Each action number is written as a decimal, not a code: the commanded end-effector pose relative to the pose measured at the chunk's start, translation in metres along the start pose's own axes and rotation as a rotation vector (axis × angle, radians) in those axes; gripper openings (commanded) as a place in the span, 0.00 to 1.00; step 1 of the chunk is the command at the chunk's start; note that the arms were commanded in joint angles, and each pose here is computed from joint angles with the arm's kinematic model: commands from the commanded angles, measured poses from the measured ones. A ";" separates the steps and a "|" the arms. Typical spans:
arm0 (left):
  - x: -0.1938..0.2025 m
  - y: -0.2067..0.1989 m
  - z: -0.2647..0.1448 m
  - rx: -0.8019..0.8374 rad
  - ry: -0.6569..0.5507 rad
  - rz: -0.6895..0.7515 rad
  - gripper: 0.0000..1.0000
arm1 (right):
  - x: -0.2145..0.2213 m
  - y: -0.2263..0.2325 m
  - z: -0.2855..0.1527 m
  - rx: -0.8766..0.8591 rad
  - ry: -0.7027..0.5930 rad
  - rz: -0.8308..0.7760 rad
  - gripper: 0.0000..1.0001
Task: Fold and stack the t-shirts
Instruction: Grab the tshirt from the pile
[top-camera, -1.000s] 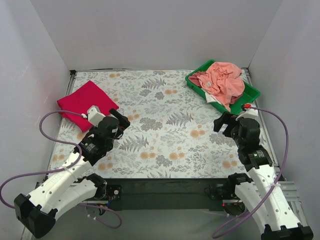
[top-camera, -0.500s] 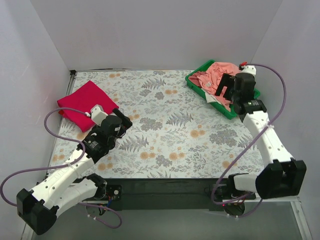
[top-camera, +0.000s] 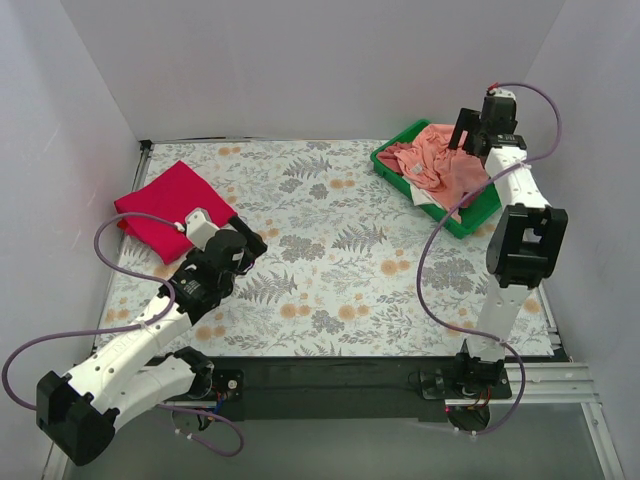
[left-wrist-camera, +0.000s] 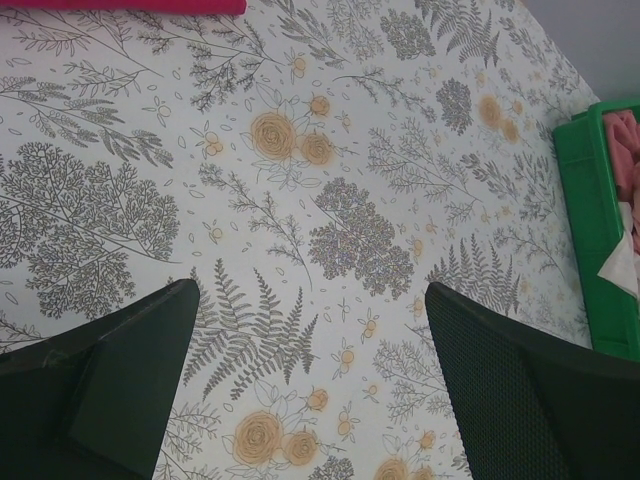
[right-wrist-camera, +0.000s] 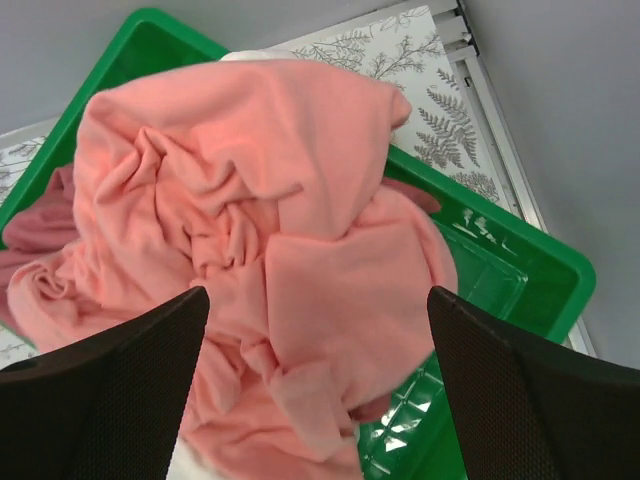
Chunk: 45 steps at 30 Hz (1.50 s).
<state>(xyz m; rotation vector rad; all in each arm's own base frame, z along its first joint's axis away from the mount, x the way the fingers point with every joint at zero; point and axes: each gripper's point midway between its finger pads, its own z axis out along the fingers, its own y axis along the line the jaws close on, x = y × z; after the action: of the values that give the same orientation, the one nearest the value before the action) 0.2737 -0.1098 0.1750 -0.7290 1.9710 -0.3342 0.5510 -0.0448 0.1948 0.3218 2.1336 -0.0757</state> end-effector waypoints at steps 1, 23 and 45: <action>-0.004 0.001 0.001 0.000 -0.021 0.004 0.96 | -0.040 0.018 0.025 -0.071 -0.080 -0.038 0.95; -0.005 -0.001 0.000 0.022 -0.026 0.015 0.96 | -0.085 0.032 0.068 -0.102 -0.251 0.099 0.01; -0.003 -0.016 -0.016 0.134 0.014 -0.032 0.98 | -0.236 0.049 -0.225 -0.314 -0.717 0.068 0.01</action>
<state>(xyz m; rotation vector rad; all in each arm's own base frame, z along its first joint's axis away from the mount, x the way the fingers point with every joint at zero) 0.2687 -0.1208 0.1882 -0.6750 1.9561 -0.4500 0.5404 -0.0184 0.4391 0.2204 1.5890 0.1289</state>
